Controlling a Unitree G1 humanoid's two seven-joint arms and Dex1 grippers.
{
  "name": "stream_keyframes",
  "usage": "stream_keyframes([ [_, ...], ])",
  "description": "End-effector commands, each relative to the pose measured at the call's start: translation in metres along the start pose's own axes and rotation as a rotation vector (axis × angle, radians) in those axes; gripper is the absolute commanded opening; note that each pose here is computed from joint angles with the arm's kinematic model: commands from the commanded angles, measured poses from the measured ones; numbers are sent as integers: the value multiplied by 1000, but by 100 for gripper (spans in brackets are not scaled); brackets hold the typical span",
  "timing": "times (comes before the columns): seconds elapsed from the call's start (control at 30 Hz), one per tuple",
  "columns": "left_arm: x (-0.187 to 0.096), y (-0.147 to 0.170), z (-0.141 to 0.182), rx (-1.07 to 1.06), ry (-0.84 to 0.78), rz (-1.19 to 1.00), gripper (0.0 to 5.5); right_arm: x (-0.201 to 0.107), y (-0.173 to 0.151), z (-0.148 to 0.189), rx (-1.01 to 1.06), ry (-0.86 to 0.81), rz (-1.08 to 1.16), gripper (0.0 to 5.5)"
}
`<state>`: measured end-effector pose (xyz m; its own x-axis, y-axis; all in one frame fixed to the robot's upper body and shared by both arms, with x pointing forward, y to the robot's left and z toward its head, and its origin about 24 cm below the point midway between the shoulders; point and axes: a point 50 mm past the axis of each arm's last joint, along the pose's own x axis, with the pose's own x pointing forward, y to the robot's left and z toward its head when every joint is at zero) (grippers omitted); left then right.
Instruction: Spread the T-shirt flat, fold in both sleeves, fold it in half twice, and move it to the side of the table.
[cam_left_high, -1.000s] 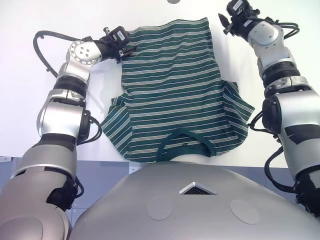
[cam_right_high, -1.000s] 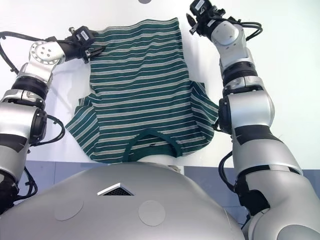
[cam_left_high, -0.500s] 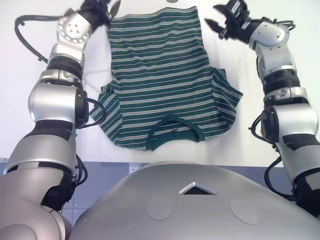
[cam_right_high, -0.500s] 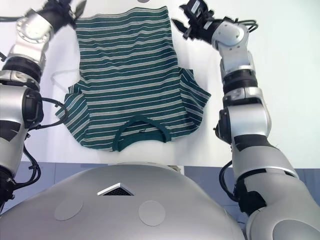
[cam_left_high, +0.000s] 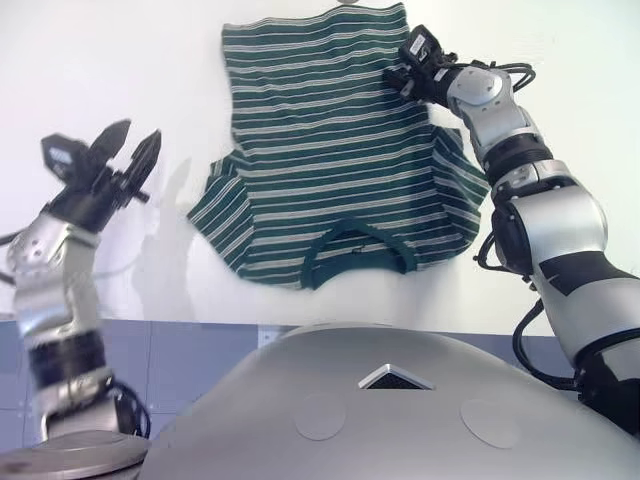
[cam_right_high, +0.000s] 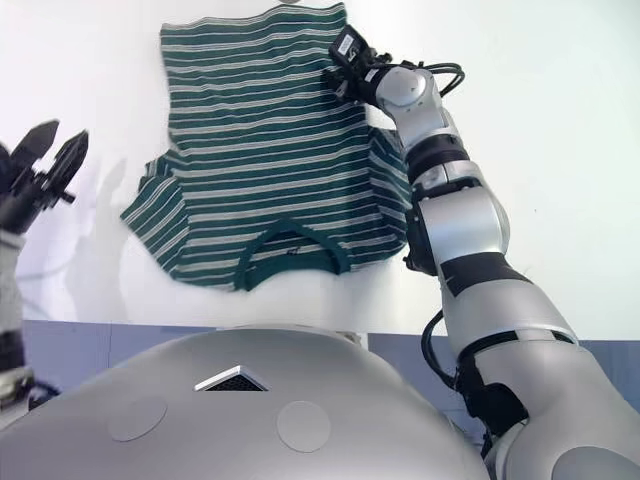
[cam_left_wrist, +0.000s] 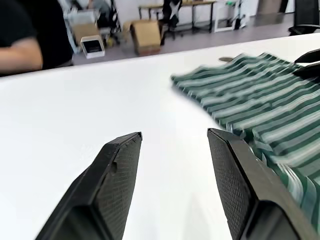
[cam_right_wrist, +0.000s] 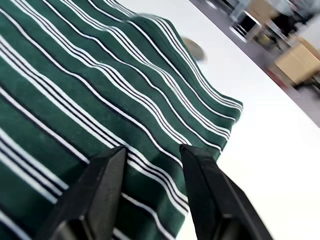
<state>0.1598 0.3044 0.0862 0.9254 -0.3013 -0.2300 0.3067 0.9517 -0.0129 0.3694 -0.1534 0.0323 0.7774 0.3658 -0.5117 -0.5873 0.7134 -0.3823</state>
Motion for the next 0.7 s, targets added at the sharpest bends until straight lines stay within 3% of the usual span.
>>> stream_keyframes([
  [0.03, -8, -22, -6, -142, 117, 1, 240, -11, -13, -36, 35, 181, -97, 200],
  [0.2, 15, -53, -26, -243, 225, 29, 240, -15, -47, 42, 42, -269, -269, 200],
  [0.3, 25, -61, -50, -257, 312, 69, 240, -31, -66, 61, 57, -444, -314, 200],
  [0.43, 31, -65, -73, -344, 341, 182, 221, -79, -95, 34, 74, -549, -393, 200],
  [0.57, 33, -81, -78, -446, 286, 193, 150, -131, -101, -13, 102, -470, -480, 200],
  [0.7, 45, -97, -79, -364, 287, 90, 92, -145, -93, -40, 146, -362, -520, 200],
])
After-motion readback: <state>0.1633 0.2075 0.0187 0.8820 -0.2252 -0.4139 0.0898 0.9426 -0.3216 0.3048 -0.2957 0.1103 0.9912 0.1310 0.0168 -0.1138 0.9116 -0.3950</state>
